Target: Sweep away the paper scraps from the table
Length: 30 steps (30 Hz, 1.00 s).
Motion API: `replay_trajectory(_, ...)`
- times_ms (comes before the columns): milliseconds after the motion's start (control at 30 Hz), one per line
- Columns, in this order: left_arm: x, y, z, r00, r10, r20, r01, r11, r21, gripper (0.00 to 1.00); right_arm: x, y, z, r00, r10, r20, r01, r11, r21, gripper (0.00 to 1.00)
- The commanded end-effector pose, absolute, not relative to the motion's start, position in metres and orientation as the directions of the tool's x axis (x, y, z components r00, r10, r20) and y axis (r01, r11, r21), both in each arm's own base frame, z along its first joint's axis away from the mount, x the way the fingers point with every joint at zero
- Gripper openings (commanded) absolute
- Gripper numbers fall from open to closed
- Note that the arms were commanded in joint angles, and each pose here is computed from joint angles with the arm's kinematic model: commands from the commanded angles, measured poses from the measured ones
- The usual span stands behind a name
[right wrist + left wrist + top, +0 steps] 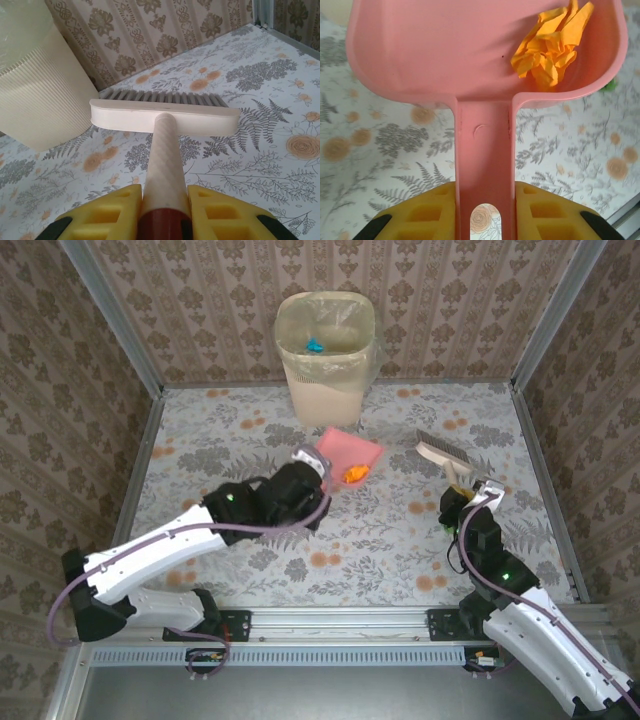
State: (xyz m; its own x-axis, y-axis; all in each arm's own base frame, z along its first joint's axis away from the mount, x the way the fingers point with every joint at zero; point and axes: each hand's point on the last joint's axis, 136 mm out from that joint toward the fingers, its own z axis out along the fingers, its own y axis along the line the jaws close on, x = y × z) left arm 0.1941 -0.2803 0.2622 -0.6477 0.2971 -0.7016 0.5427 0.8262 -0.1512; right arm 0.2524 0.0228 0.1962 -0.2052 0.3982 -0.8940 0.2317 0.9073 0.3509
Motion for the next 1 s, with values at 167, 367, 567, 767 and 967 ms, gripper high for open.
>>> replay_trajectory(167, 0.247, -0.256, 0.337, -0.708, 0.129, -0.694, 0.405, 0.879, -0.250, 0.00, 0.258, 0.021, 0.201, -0.153, 0.380, -0.912, 0.226, 0.912, 0.342, 0.00)
replay_trajectory(367, 0.295, -0.259, 0.391, -0.674, -0.024, -0.738, 0.345, 0.874, -0.344, 0.00, 0.263, 0.025, 0.195, -0.182, 0.352, -0.918, 0.220, 0.925, 0.310, 0.00)
replay_trajectory(567, 0.348, -0.279, 0.429, -0.710, -0.141, -0.690, 0.337, 0.792, -0.509, 0.00, 0.270, 0.032, 0.188, -0.226, 0.329, -0.917, 0.213, 0.935, 0.283, 0.00)
replay_trajectory(767, 0.387, -0.316, 0.455, -0.779, -0.237, -0.581, 0.348, 0.606, -0.715, 0.00, 0.273, 0.036, 0.185, -0.250, 0.316, -0.915, 0.207, 0.941, 0.269, 0.00)
replay_trajectory(967, 0.428, -0.336, 0.468, -0.814, -0.347, -0.465, 0.310, 0.418, -0.854, 0.00, 0.274, 0.037, 0.183, -0.255, 0.311, -0.916, 0.204, 0.943, 0.264, 0.00)
